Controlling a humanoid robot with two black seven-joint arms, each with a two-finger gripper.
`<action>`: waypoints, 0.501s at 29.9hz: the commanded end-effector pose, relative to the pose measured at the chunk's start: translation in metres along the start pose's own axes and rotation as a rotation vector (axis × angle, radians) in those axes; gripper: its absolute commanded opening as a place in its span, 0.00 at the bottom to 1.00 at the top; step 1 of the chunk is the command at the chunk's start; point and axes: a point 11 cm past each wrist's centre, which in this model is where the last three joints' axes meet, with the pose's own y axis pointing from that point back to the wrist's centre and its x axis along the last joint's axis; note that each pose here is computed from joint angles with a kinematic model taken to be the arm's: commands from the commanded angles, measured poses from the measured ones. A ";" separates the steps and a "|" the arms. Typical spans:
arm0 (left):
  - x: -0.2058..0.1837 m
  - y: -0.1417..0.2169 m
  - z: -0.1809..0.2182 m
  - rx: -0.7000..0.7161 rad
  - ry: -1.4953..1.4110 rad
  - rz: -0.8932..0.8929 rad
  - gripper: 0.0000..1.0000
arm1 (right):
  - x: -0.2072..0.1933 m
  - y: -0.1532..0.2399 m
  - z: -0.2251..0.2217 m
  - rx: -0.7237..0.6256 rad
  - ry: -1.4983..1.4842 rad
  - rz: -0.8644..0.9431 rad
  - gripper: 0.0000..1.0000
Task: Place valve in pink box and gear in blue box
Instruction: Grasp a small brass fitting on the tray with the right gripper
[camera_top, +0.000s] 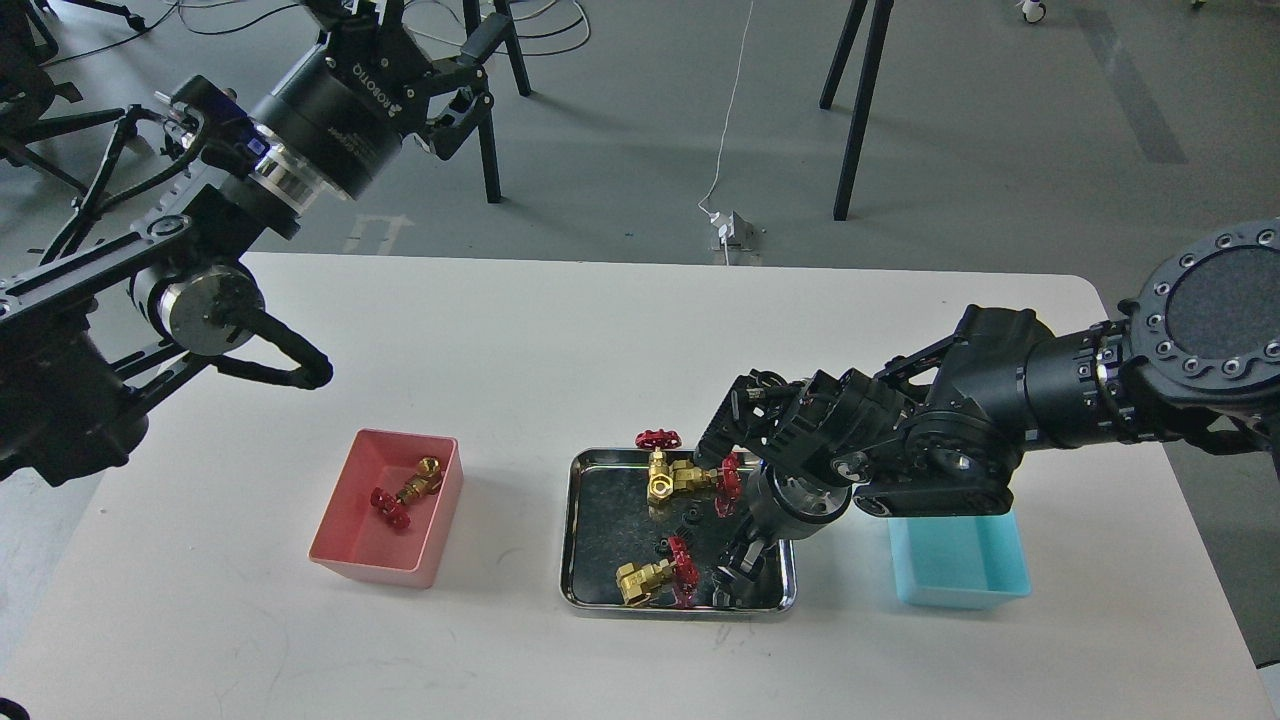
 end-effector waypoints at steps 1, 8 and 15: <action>-0.001 0.001 -0.003 0.004 0.007 0.001 0.83 | -0.002 -0.003 0.000 0.004 -0.007 0.004 0.53; -0.001 0.001 -0.004 0.004 0.008 0.001 0.83 | -0.005 -0.005 -0.004 0.020 -0.017 0.002 0.53; -0.001 0.001 -0.005 0.005 0.012 0.001 0.83 | -0.007 -0.008 -0.006 0.031 -0.023 0.000 0.53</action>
